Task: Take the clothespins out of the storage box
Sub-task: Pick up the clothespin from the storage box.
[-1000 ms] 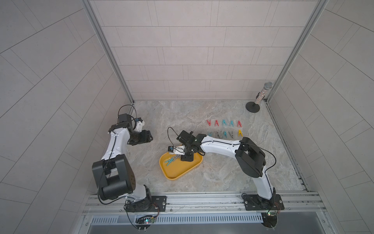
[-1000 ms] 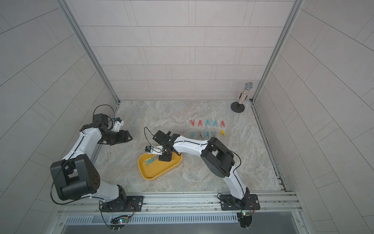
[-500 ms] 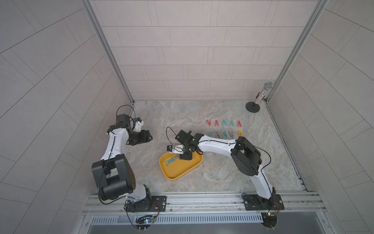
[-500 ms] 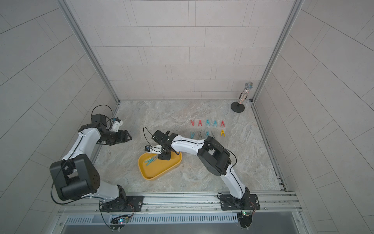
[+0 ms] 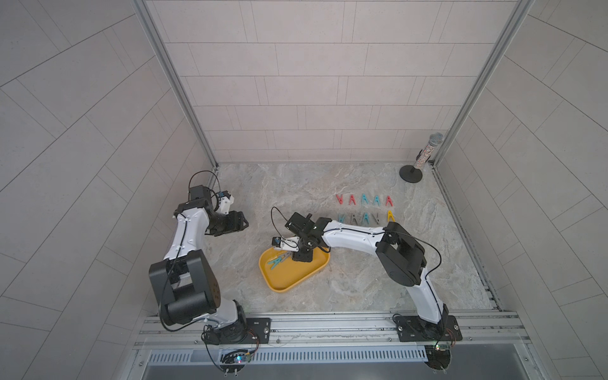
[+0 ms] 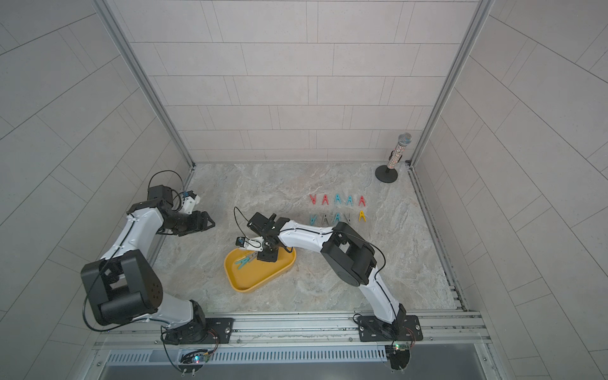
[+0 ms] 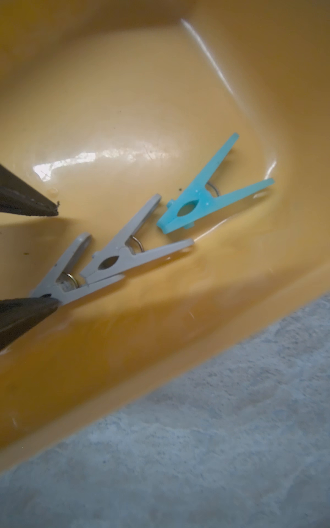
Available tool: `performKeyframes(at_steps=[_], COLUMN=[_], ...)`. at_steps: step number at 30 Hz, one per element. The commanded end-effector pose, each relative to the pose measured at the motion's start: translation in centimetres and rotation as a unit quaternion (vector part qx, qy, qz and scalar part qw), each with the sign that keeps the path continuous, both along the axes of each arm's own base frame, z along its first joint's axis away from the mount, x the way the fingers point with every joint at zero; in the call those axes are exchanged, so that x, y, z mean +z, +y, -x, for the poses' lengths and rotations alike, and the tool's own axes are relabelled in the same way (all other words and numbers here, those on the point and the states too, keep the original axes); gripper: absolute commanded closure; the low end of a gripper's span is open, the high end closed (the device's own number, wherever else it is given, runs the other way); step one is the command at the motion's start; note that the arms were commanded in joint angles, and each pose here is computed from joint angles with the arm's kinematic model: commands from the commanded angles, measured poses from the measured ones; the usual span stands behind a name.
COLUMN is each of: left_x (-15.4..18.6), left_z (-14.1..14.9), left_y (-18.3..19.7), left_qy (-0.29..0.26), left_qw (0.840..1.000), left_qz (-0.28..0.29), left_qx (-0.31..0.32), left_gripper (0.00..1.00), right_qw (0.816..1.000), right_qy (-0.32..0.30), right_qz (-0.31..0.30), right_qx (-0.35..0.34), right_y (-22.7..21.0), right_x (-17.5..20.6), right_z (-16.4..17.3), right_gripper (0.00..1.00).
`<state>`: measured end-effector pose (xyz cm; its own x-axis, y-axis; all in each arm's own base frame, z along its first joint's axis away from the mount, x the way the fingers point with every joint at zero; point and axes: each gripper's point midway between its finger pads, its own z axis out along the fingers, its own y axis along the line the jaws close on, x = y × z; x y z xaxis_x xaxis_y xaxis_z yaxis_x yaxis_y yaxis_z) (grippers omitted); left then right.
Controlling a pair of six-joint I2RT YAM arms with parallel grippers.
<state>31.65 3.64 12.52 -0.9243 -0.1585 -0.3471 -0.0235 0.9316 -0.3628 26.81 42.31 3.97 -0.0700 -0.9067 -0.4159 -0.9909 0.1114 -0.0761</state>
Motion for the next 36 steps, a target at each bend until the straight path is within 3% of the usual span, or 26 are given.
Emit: performKeyframes(at_steps=[1, 9, 16, 36], left_x=[-0.7, -0.8, -0.8, -0.3], left_z=[0.5, 0.5, 0.5, 0.5], left_y=[-0.1, 0.0, 0.0, -0.2], left_qy=[0.014, 0.016, 0.016, 0.007], left_qw=[1.000, 1.000, 1.000, 1.000], left_qz=[0.009, 0.008, 0.008, 0.010], left_qx=[-0.003, -0.003, -0.003, -0.005], left_gripper=[0.26, 0.27, 0.27, 0.24], right_qw=[0.999, 0.999, 0.997, 0.995], right_qy=[0.033, 0.052, 0.038, 0.052], right_qz=[0.030, 0.007, -0.021, 0.029], right_qx=[-0.006, -0.012, -0.062, -0.077], right_y=[-1.8, -2.0, -1.7, -1.8], right_x=[0.1, 2.2, 3.7, -0.5], right_z=[2.5, 3.8, 1.2, 0.1], right_gripper=[0.53, 0.56, 0.54, 0.51])
